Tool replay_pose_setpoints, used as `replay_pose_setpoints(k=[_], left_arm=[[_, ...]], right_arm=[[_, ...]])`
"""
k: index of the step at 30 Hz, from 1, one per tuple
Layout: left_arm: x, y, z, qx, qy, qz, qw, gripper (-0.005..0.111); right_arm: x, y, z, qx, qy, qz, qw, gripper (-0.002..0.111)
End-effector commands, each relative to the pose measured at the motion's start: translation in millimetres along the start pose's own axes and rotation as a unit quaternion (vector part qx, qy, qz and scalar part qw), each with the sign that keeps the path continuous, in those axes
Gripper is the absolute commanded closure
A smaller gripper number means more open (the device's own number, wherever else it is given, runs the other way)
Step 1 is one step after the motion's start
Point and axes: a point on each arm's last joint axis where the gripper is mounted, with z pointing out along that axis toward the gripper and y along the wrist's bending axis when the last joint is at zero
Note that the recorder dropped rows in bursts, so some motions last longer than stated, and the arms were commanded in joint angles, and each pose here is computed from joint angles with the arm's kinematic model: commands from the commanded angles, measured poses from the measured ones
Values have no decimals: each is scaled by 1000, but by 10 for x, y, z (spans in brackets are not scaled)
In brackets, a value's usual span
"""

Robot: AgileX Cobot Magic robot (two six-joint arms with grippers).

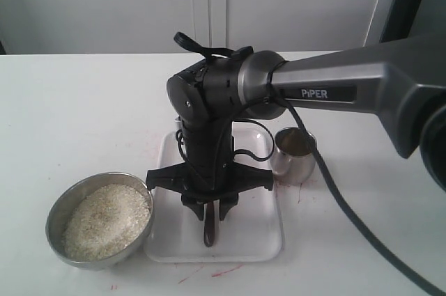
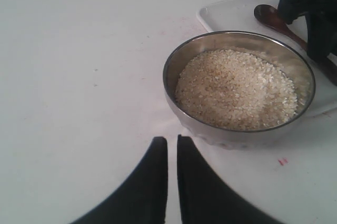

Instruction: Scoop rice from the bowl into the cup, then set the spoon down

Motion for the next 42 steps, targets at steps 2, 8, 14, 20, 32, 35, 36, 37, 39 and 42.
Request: replay_pose_setpoints(k=[2, 8, 14, 20, 32, 35, 36, 37, 39, 42], left_arm=[[-10, -6, -2, 4, -2, -4, 1000, 92], [-10, -6, -2, 4, -2, -4, 1000, 92], [-10, -6, -2, 4, -2, -4, 1000, 92], [-10, -6, -2, 4, -2, -4, 1000, 92], [-10, -6, -2, 4, -2, -4, 1000, 92], [-10, -6, -2, 4, -2, -4, 1000, 92], [-10, -6, -2, 4, -2, -4, 1000, 92], [-10, -6, -2, 4, -2, -4, 1000, 92], [-10, -6, -2, 4, -2, -4, 1000, 92], [-10, -6, -2, 4, -2, -4, 1000, 92]], right_arm=[[4, -36, -61, 3, 4, -3, 1000, 76], [104, -70, -430, -9, -2, -42, 999, 76], [329, -148, -965, -20, -15, -134, 991, 76], [723, -136, -1482, -51, -75, -227, 970, 77], [1443, -1076, -1970, -75, -144, -250, 955, 77], [1730, -1306, -2075, -141, -134, -236, 952, 77], [1862, -1413, -2122, -173, -131, -232, 948, 77], [1922, -1477, -2138, -183, -133, -231, 946, 77], [2061, -1671, -2148, -197, -151, -230, 941, 77], [2240, -1873, -2065, -216, -152, -228, 937, 77]])
